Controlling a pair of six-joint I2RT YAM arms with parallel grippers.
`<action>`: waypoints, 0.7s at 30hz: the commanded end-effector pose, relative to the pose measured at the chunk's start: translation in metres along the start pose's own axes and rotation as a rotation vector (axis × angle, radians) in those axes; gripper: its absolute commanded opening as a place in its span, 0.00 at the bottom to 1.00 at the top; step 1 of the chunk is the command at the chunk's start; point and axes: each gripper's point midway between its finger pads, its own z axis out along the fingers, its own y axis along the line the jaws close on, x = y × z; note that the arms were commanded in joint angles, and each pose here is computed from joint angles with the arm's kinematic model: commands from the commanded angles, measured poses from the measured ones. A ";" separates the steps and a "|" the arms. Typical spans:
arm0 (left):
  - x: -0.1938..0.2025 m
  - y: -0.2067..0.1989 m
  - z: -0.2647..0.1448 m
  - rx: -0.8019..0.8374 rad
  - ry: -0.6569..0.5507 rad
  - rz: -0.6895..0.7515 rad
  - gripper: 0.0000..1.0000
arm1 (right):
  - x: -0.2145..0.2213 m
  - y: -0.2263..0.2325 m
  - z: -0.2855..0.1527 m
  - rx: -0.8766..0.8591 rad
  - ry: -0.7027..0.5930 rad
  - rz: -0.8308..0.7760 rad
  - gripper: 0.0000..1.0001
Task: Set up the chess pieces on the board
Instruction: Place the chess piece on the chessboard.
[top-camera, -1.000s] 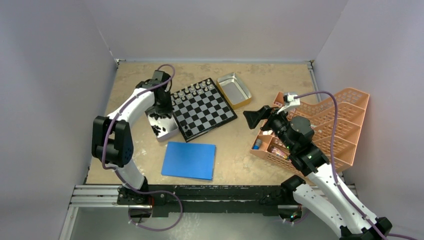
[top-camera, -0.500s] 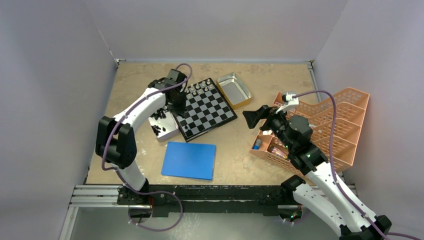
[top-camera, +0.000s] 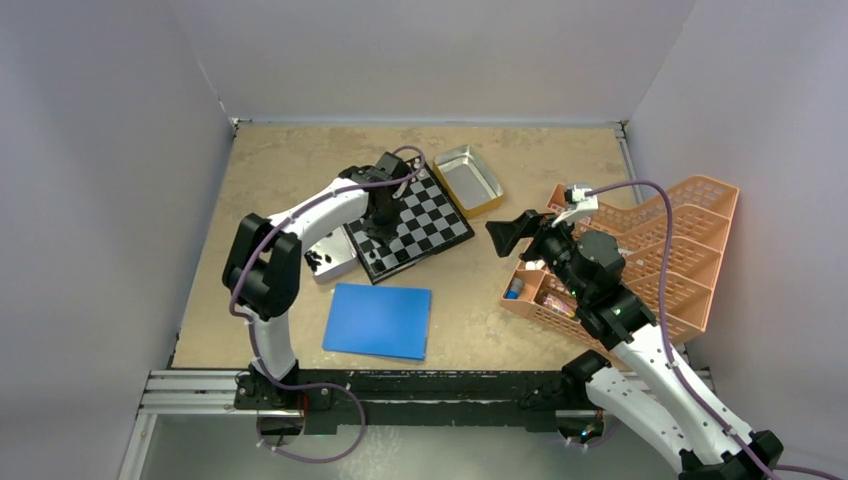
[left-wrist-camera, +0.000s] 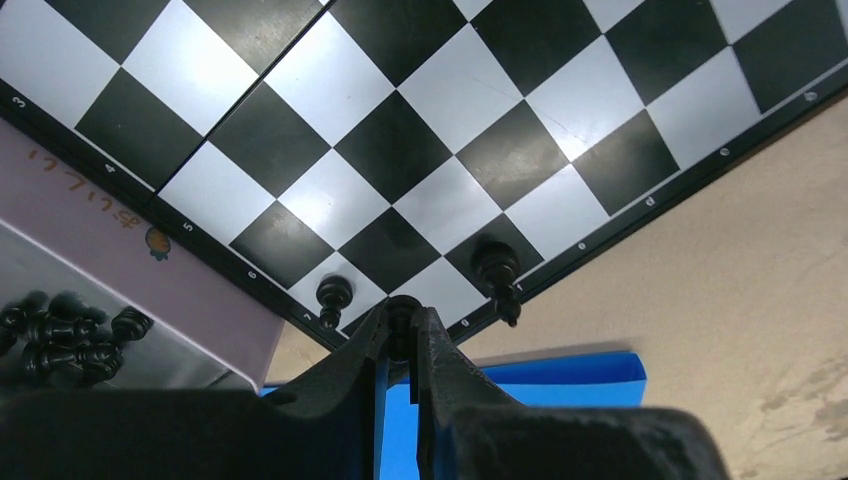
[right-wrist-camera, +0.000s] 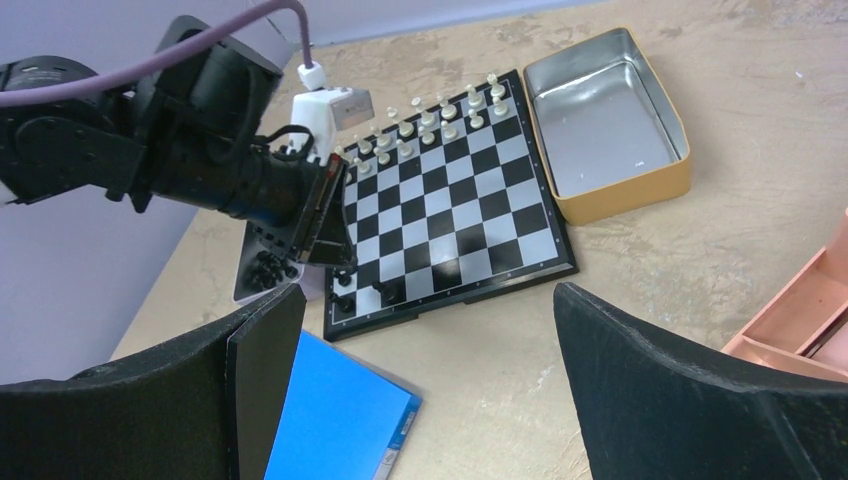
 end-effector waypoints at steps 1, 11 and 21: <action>-0.010 0.003 0.003 -0.043 -0.016 0.004 0.09 | -0.021 0.005 -0.002 -0.008 -0.067 -0.012 0.96; -0.010 0.000 0.018 -0.045 -0.002 0.017 0.10 | -0.021 0.004 -0.003 -0.001 -0.072 -0.011 0.96; -0.008 0.004 0.026 -0.065 0.006 0.019 0.10 | -0.022 0.004 -0.003 0.001 -0.073 -0.011 0.96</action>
